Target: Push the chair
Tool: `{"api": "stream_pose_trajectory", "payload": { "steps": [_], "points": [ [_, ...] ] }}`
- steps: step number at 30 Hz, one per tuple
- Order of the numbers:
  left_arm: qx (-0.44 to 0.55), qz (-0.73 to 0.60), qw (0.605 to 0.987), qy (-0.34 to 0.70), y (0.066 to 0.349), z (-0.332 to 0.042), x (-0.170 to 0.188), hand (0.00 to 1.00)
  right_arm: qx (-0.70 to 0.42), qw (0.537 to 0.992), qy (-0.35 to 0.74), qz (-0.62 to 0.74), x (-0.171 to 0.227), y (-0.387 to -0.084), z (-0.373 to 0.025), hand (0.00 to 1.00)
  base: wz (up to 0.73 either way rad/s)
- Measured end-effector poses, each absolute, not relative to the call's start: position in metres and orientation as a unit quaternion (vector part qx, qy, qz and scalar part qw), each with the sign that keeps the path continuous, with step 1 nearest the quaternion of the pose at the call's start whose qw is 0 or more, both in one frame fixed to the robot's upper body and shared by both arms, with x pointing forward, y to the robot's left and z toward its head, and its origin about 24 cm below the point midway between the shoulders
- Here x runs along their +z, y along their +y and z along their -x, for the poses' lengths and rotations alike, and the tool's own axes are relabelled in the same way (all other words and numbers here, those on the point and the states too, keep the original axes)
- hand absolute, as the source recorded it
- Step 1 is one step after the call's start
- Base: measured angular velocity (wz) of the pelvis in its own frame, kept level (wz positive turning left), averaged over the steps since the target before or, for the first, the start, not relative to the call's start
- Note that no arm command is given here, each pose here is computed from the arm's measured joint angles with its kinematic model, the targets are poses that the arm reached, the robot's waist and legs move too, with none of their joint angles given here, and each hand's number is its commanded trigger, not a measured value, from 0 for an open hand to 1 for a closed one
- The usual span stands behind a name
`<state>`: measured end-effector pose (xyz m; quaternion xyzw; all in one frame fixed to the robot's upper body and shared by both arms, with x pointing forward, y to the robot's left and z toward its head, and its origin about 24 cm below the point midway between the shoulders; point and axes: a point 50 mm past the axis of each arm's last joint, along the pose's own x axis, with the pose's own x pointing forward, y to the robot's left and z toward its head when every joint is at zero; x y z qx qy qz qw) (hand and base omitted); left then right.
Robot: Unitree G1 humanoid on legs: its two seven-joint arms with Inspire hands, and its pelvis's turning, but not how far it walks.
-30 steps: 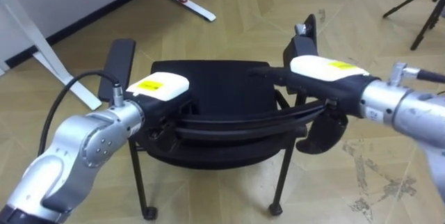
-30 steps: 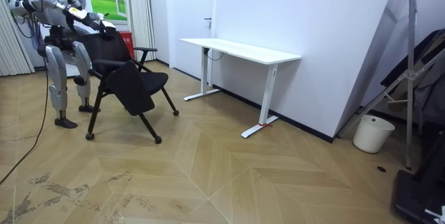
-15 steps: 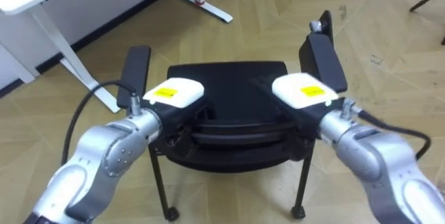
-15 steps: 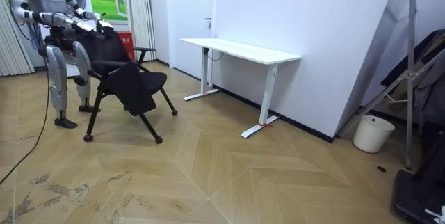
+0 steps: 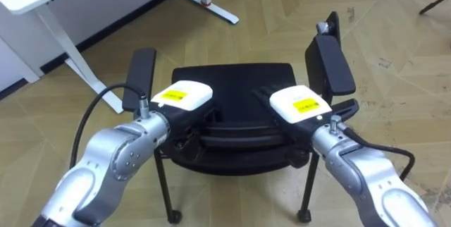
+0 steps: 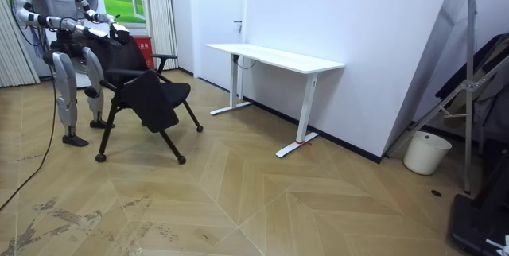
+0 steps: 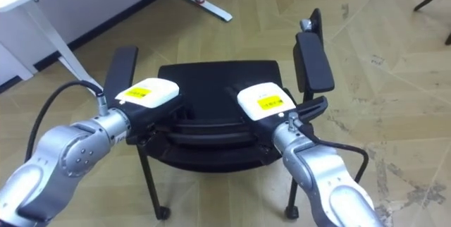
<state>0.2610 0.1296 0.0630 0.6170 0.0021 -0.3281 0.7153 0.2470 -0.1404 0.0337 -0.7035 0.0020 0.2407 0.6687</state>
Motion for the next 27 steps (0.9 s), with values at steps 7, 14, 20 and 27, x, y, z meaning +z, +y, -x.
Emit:
{"api": "stream_pose_trajectory", "payload": {
  "steps": [7,14,20,27],
  "points": [
    [-0.331,-0.622,0.709,-0.001,0.129,-0.264,0.067,1.0,0.215,0.672,-0.029,0.708,0.026,-0.144,-0.248,1.0,0.07],
    [-0.329,-0.63,0.703,-0.003,0.132,-0.266,0.069,1.0,0.209,0.669,-0.069,0.71,0.022,-0.148,-0.247,1.0,0.0],
    [-0.331,-0.641,0.692,-0.012,0.131,-0.268,0.073,1.0,0.205,0.663,-0.096,0.713,0.023,-0.151,-0.246,1.0,0.0],
    [-0.331,-0.645,0.688,-0.016,0.131,-0.269,0.075,1.0,0.19,0.658,-0.119,0.719,0.021,-0.15,-0.245,1.0,0.02]
  ]
}}
